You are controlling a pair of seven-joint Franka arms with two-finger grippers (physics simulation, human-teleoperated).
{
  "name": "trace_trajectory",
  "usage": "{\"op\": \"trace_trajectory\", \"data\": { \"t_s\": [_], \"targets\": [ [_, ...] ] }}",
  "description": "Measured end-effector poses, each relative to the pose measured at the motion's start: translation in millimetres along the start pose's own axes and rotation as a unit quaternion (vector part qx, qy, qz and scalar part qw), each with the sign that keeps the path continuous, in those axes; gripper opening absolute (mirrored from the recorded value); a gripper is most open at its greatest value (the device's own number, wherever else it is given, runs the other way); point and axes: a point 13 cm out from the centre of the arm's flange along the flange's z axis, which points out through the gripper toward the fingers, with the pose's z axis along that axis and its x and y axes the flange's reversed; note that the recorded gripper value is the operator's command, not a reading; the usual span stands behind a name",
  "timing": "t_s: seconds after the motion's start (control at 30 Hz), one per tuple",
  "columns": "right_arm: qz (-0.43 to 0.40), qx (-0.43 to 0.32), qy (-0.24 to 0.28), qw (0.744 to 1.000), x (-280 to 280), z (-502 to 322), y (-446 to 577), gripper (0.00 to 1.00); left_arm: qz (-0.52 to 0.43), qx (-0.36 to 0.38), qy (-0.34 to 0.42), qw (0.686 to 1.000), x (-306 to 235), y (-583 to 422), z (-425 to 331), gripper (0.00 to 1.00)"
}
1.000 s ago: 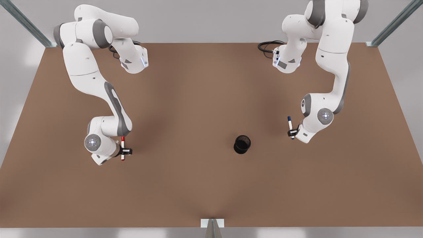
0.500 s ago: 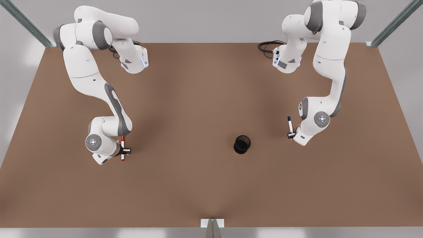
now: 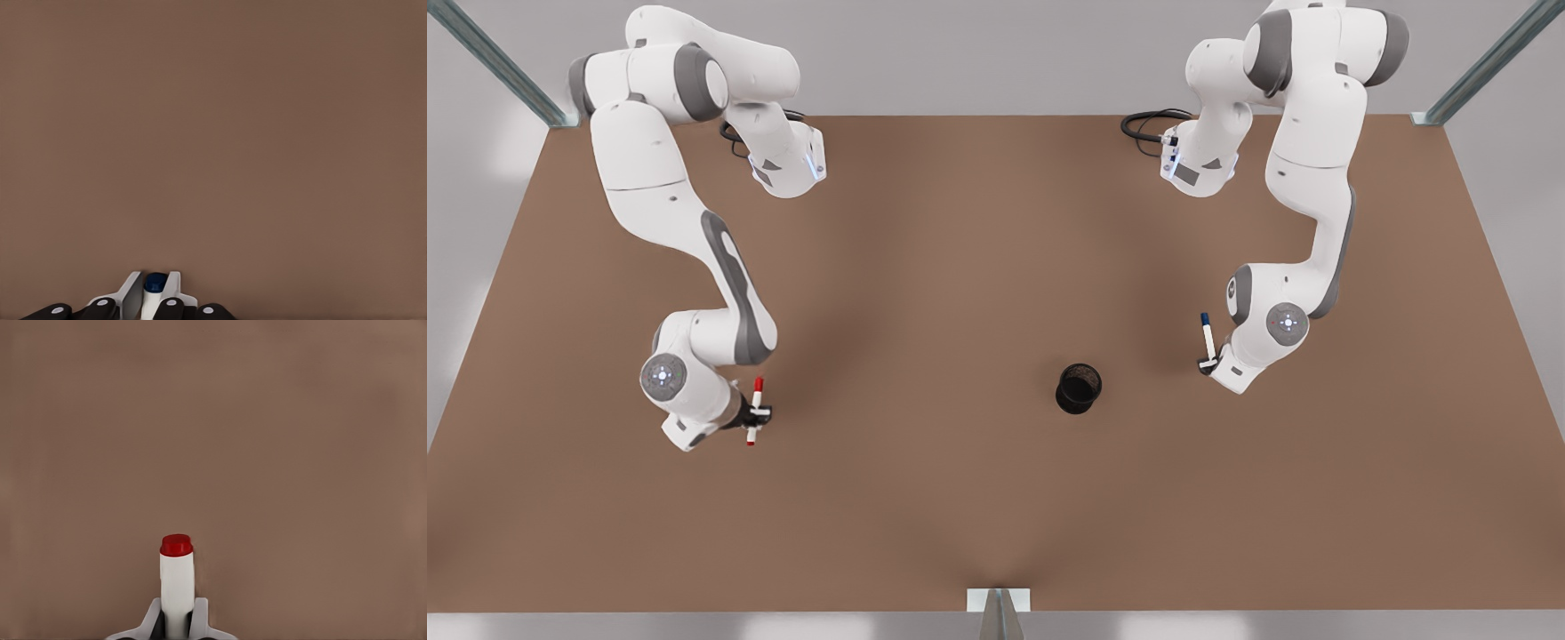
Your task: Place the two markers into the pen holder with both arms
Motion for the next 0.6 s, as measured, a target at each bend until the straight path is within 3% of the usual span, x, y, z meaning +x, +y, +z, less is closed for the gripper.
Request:
{"op": "trace_trajectory", "data": {
  "t_s": [0.13,0.23,0.47,0.6],
  "targets": [
    [-0.06,-0.032,-0.093,0.993,-60,-92,86,0.21,0.001,0.0,0.0,1.0,0,0,1,0.32],
    [-0.126,-0.096,-0.131,0.979,-61,-104,208,0.21,0.001,-0.001,-0.001,1.0,0,1,2,0.26],
    [-0.226,-0.249,-0.29,0.896,-94,-224,486,0.21,0.0,-0.002,-0.007,1.0,-5,0,-3,0.21],
    [-0.292,-0.229,-0.352,0.859,-60,-255,600,0.21,-0.005,0.003,-0.019,1.0,-17,-2,-20,0.21]
  ]
}}
